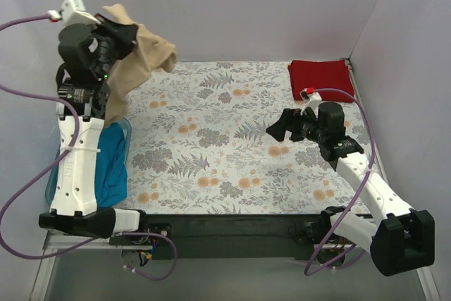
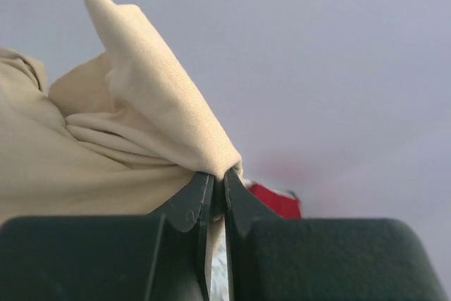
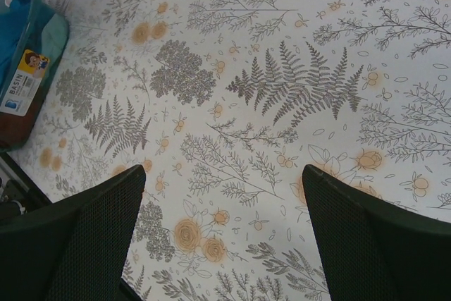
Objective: Fold and stack the t-shirts
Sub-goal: Move the tshirt to the center of the board, then flatten the tshirt out
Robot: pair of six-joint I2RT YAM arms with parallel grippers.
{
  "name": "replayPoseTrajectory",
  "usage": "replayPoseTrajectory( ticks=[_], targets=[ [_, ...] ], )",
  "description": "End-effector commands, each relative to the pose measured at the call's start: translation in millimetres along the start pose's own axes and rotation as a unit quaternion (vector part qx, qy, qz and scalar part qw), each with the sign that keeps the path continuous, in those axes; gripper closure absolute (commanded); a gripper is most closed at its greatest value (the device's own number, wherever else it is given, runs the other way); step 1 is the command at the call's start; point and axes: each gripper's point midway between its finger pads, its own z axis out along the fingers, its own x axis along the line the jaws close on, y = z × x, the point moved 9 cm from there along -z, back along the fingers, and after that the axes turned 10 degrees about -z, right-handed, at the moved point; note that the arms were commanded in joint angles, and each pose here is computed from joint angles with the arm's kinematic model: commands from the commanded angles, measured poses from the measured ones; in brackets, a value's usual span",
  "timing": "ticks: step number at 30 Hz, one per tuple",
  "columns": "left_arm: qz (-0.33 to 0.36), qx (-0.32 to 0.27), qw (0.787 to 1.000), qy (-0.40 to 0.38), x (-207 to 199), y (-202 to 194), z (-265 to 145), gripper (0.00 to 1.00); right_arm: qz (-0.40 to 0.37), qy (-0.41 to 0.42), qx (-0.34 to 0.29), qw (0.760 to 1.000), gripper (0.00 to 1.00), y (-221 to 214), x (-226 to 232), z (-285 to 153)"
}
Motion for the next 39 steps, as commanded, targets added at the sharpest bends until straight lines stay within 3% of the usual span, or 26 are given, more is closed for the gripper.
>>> replayPoseTrajectory(
  ticks=[1, 6, 11, 15, 19, 20, 22, 24, 27, 29, 32, 36, 39],
  targets=[
    [0.027, 0.035, 0.996, -0.073, -39, -32, -3, 1.0, -0.024, -0.004, -0.046, 0.999, 0.02, 25, 6, -9],
    [0.034, 0.123, 0.985, -0.112, -62, -110, -8, 1.0, -0.031, -0.02, -0.065, 0.997, 0.02, 31, 8, -16],
    [0.012, 0.177, 0.979, -0.1, -59, -154, -2, 1.0, -0.031, -0.038, -0.073, 0.996, 0.02, 34, 5, -16],
    [-0.012, 0.203, 0.978, -0.039, -28, -180, 37, 1.0, -0.019, -0.04, -0.054, 0.998, 0.02, 33, -1, -3],
    [-0.084, 0.276, 0.957, 0.035, 59, -209, 97, 1.0, -0.004, -0.041, -0.032, 0.999, 0.03, 27, -6, 8],
    [-0.095, 0.287, 0.951, 0.059, 84, -212, 105, 0.85, -0.002, -0.043, -0.027, 0.999, 0.03, 24, -8, 10],
    [-0.1, 0.322, 0.937, 0.088, 115, -231, 115, 0.7, -0.002, -0.045, -0.013, 0.999, 0.03, 14, -9, 13],
    [-0.096, 0.332, 0.932, 0.113, 136, -244, 110, 0.56, -0.008, -0.044, -0.001, 0.999, 0.03, 5, -7, 16],
    [-0.09, 0.319, 0.935, 0.127, 148, -245, 91, 0.48, -0.015, -0.031, 0.027, 0.999, 0.05, -16, 0, 23],
    [-0.083, 0.296, 0.943, 0.127, 143, -233, 79, 0.47, -0.023, -0.027, 0.054, 0.998, 0.06, -36, 10, 30],
    [-0.074, 0.304, 0.939, 0.14, 149, -233, 55, 0.48, -0.028, -0.04, 0.078, 0.996, 0.08, -54, 13, 42],
    [-0.029, 0.356, 0.925, 0.131, 139, -266, 26, 0.54, -0.017, -0.112, 0.087, 0.99, 0.16, -58, -2, 53],
    [0.021, 0.412, 0.901, 0.131, 124, -309, 2, 0.57, -0.005, -0.145, 0.086, 0.986, 0.23, -54, -13, 59]
  ],
)
